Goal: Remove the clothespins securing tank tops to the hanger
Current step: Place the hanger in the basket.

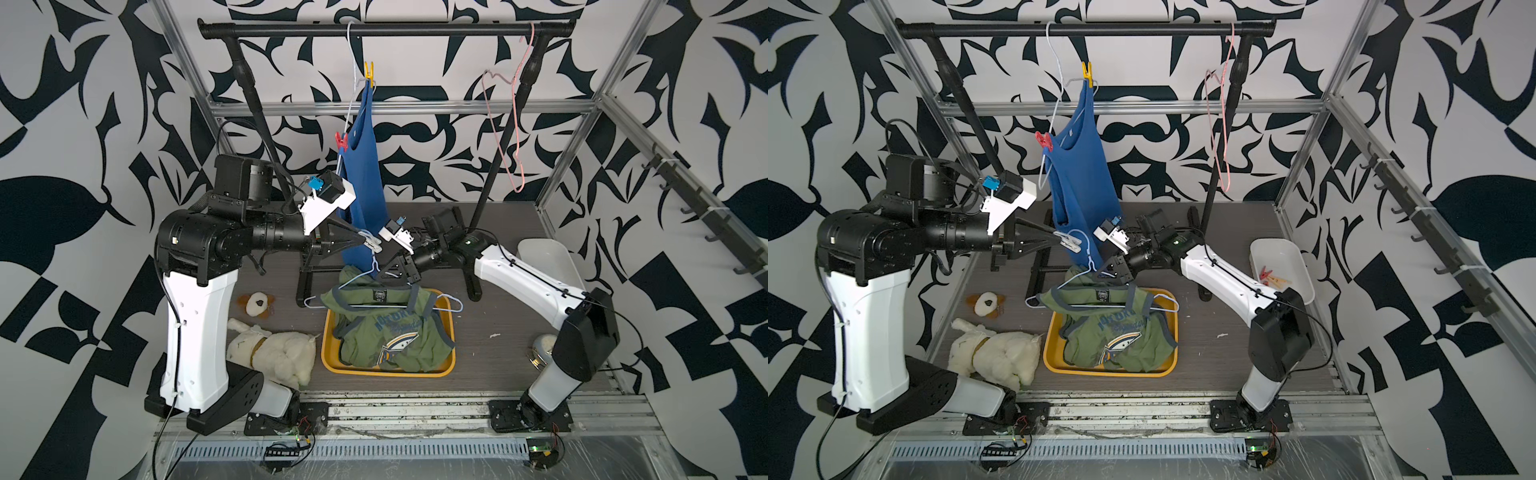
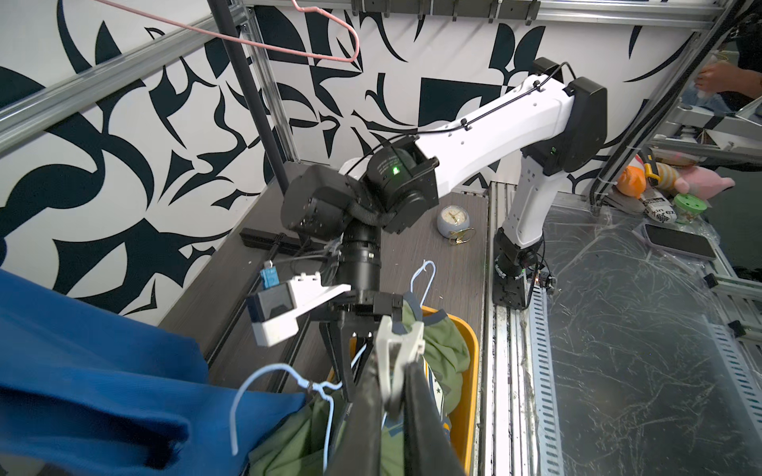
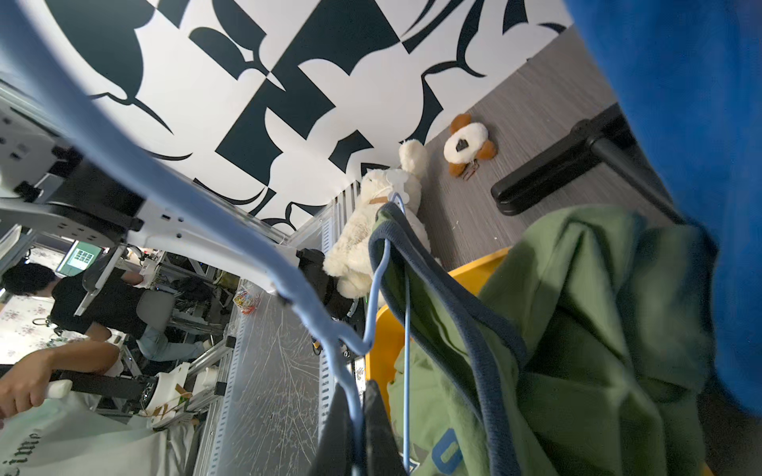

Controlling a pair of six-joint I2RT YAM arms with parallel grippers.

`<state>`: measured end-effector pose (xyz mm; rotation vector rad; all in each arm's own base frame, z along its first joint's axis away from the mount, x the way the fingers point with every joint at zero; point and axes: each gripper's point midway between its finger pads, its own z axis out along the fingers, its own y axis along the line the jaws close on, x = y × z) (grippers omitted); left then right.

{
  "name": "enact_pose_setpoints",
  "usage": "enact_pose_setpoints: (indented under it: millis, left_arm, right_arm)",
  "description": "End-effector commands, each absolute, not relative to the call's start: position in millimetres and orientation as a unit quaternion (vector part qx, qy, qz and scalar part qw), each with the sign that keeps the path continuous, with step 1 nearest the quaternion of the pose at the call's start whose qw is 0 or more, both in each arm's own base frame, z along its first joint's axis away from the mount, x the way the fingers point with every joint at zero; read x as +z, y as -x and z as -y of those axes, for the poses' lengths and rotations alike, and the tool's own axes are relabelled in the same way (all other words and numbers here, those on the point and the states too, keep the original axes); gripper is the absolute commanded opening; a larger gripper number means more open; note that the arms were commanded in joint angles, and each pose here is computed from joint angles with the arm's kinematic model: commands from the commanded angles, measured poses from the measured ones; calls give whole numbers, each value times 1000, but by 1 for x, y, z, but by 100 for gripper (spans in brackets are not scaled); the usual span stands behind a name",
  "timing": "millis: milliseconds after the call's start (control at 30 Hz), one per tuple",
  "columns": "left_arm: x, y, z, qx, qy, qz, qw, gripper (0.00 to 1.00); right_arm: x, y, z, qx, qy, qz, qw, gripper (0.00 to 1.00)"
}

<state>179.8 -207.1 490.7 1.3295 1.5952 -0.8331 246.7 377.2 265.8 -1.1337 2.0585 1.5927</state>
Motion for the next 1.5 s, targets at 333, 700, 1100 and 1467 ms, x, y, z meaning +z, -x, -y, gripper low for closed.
enact_pose_setpoints:
  millis: [333,700,1100,1467]
  left_arm:
    - [489,-178,213,-364,-524,-641,425,10]
    - [485,-182,218,-388,-514,-646,410,13]
    - [479,-182,230,-460,-494,-641,365,14]
    - [485,-184,237,-508,-476,-633,340,18]
  right_arm:
    - [233,-260,-368,486,377,-767,182,33]
    - [320,-284,-321,475,342,-745,320,38]
    - [487,-194,-277,550,416,-588,423,50]
    - [519,-188,-299,564,432,-557,429,58]
